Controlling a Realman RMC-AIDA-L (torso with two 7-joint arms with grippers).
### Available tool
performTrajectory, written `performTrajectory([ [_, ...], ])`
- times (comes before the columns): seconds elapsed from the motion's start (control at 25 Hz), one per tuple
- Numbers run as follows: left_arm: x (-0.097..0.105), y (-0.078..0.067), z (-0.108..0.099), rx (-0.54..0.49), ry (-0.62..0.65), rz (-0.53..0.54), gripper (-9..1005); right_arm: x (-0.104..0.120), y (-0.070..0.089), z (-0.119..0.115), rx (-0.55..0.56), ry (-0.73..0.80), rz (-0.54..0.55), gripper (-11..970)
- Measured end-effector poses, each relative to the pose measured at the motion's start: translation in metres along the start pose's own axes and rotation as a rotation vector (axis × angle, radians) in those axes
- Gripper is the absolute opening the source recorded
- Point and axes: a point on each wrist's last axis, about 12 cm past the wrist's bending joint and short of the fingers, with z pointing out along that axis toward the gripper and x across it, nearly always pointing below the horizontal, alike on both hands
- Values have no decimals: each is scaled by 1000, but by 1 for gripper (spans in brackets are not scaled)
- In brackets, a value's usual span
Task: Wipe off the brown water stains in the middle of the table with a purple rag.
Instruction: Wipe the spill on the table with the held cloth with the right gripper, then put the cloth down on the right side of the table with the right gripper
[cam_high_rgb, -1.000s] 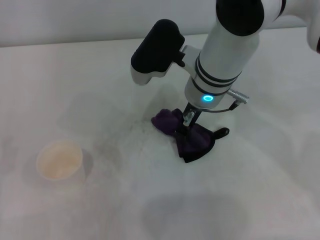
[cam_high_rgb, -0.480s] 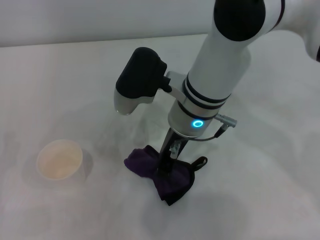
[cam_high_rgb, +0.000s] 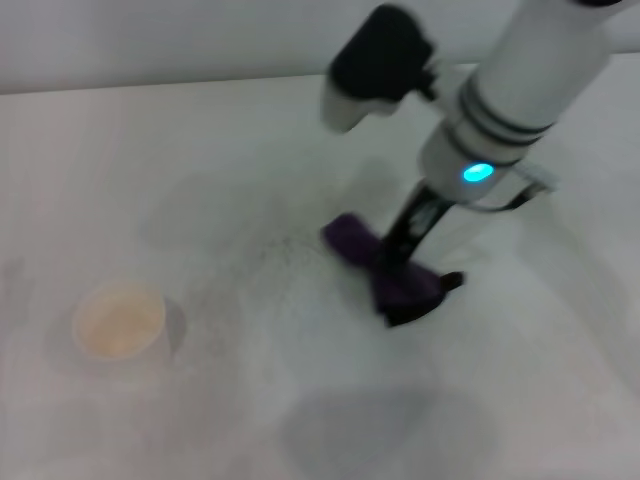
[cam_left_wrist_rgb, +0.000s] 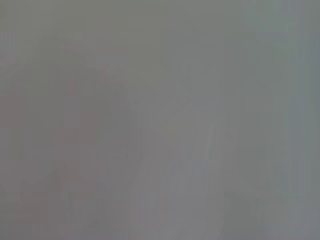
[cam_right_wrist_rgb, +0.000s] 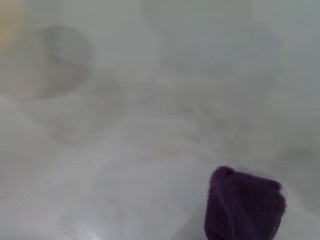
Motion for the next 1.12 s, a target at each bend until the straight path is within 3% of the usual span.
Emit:
performTrajectory([
  [0.24,0,1,4,-8,9,-2,892,33,-41,-15,113,39,149,139],
  [0.36,0,0,7,-5,7,-2,891,46,-52,-13,133,56,192,141],
  [0.8,-6,-4,22,15,-16,-1,892,72,-73,-8,190,68,246,147],
  [1.12,-11,-4,32,3,-41,-10,891,86,-79,-5,195,66,284,151],
])
